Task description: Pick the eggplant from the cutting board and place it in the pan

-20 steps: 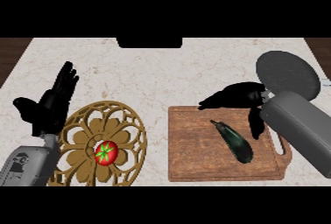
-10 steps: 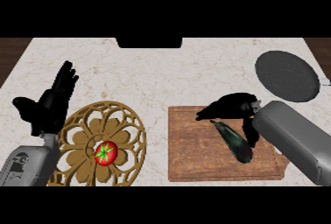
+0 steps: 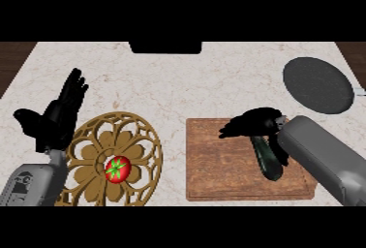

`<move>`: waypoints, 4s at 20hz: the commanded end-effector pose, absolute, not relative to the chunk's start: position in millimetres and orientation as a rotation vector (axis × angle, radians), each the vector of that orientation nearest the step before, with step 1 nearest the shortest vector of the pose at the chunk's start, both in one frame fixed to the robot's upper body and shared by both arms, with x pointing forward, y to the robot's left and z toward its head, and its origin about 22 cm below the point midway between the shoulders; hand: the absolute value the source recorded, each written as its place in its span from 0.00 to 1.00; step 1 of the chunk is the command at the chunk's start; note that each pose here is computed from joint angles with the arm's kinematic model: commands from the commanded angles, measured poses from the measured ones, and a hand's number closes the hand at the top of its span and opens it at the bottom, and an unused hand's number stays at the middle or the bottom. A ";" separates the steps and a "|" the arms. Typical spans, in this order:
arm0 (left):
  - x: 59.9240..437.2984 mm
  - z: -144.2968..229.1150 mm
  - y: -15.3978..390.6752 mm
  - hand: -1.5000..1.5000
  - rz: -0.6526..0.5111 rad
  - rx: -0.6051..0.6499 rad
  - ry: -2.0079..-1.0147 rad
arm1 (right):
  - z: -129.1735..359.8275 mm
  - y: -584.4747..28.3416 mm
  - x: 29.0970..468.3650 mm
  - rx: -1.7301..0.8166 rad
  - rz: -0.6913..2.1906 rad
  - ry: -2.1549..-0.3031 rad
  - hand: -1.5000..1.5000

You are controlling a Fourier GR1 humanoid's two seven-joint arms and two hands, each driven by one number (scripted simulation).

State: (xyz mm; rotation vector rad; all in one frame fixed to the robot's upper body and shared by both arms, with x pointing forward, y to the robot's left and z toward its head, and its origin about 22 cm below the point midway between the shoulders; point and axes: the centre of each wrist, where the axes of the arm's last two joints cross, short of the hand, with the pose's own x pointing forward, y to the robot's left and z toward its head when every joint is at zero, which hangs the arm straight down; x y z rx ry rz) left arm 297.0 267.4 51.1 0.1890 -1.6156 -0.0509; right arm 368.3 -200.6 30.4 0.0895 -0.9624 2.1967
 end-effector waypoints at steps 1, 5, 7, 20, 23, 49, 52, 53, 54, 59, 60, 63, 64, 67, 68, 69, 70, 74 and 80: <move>299.9 47.5 266.9 0.50 -0.053 0.187 -1.612 | 10.9 -210.3 360.5 0.243 2.212 -0.845 0.00; 300.3 53.4 280.0 0.50 -0.054 0.193 -1.618 | 15.8 -212.4 353.9 0.330 2.285 -0.967 1.00; 300.3 53.7 275.6 0.50 -0.062 0.191 -1.618 | 15.5 -179.7 367.6 0.302 2.272 -0.986 1.00; 283.7 40.9 298.6 0.50 0.008 0.279 -1.575 | -6.1 -214.1 345.3 -0.296 1.711 -1.089 1.00; 273.8 35.5 305.4 0.50 0.008 0.283 -1.559 | 16.0 -214.7 341.6 -0.503 1.559 -1.234 1.00; 312.5 59.5 279.2 0.50 -0.040 0.216 -1.627 | 135.5 -361.8 335.0 -0.857 0.568 -1.628 1.00; 308.5 55.3 267.2 0.50 -0.076 0.174 -1.641 | 136.3 -374.9 363.9 -0.922 0.524 -1.624 1.00; 299.5 49.7 269.0 0.50 -0.080 0.166 -1.634 | 132.4 -391.1 363.4 -0.984 0.555 -1.606 1.00; 317.2 62.1 270.2 0.50 -0.064 0.166 -1.641 | 119.0 -392.0 368.0 -0.944 0.571 -1.624 1.00; 305.0 59.2 246.1 0.50 -0.098 0.152 -1.661 | 102.0 -425.1 371.5 -1.161 0.590 -1.521 1.00; 317.1 61.7 252.8 0.50 -0.095 0.147 -1.654 | 109.4 -429.5 375.8 -1.183 0.581 -1.524 1.00; 314.9 63.1 254.7 0.50 -0.097 0.151 -1.650 | 102.4 -435.4 380.4 -1.167 0.566 -1.515 1.00; 312.0 58.1 256.3 0.50 -0.103 0.139 -1.672 | 103.3 -439.5 380.4 -1.175 0.544 -1.525 1.00; 311.7 56.1 250.1 0.50 -0.119 0.131 -1.664 | 86.5 -434.1 382.2 -1.177 0.533 -1.513 1.00; 308.2 62.0 247.4 0.50 -0.116 0.110 -1.663 | 82.9 -443.1 375.9 -1.191 0.536 -1.486 1.00; 315.9 64.7 252.7 0.50 -0.107 0.119 -1.672 | 84.5 -452.7 370.7 -1.162 0.560 -1.494 1.00; 320.5 71.3 246.7 0.50 -0.101 0.117 -1.682 | 78.0 -434.5 381.2 -1.013 0.429 -1.541 1.00; 317.6 70.5 244.0 0.50 -0.105 0.115 -1.689 | 61.4 -447.3 369.1 -0.819 0.471 -1.380 0.00; 316.4 64.5 245.1 0.50 -0.120 0.111 -1.677 | 59.0 -439.6 374.7 -0.700 0.501 -1.403 0.00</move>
